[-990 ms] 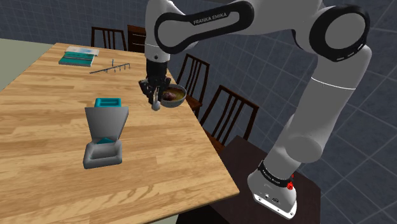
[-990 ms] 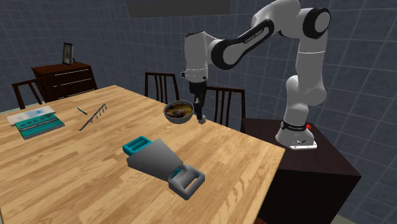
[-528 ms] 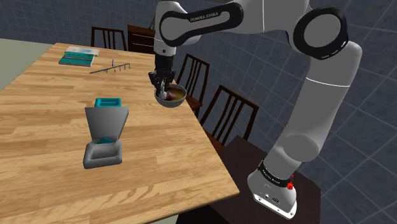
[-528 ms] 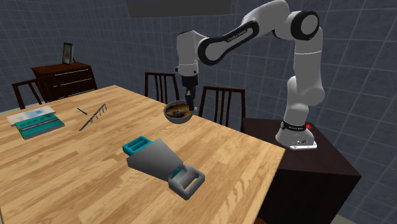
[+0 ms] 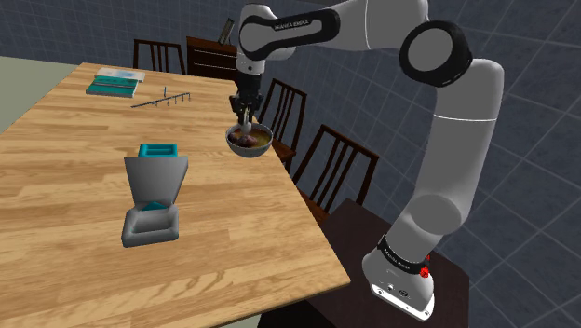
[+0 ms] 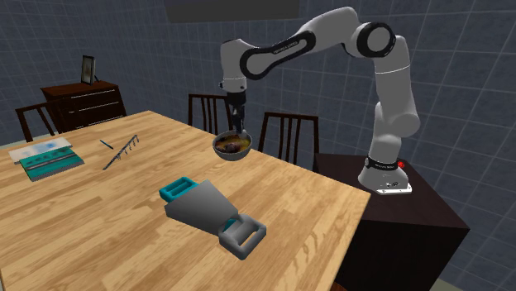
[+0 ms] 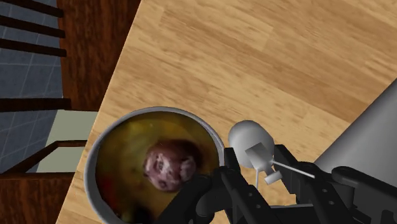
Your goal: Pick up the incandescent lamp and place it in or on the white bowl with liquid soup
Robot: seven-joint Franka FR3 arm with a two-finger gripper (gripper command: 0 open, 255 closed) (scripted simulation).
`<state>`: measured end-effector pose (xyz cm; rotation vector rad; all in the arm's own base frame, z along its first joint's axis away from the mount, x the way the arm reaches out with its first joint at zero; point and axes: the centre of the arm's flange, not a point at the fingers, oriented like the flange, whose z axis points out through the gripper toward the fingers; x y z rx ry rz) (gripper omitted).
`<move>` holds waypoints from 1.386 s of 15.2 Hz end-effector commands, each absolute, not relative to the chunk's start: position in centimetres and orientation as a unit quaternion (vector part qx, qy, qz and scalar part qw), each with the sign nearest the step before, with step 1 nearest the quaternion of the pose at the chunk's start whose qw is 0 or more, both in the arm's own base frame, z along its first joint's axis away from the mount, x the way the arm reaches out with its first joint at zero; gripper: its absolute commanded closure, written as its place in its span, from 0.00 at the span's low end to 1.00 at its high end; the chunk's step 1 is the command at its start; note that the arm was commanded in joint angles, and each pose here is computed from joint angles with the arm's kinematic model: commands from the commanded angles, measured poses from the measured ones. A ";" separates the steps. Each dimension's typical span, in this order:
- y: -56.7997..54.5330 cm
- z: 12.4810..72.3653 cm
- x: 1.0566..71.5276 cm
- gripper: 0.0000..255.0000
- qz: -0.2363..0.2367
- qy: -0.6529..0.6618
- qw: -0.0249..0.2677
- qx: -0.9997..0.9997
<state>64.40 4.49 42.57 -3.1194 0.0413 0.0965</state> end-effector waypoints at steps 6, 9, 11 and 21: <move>-3.6 42.6 69.1 1.00 0.031 0.013 0.010 -0.999; -7.0 42.6 71.2 1.00 0.031 0.013 0.010 -0.999; -8.0 42.1 71.7 1.00 0.031 0.013 0.010 -0.999; -8.0 36.8 71.7 1.00 0.031 0.013 0.010 -0.999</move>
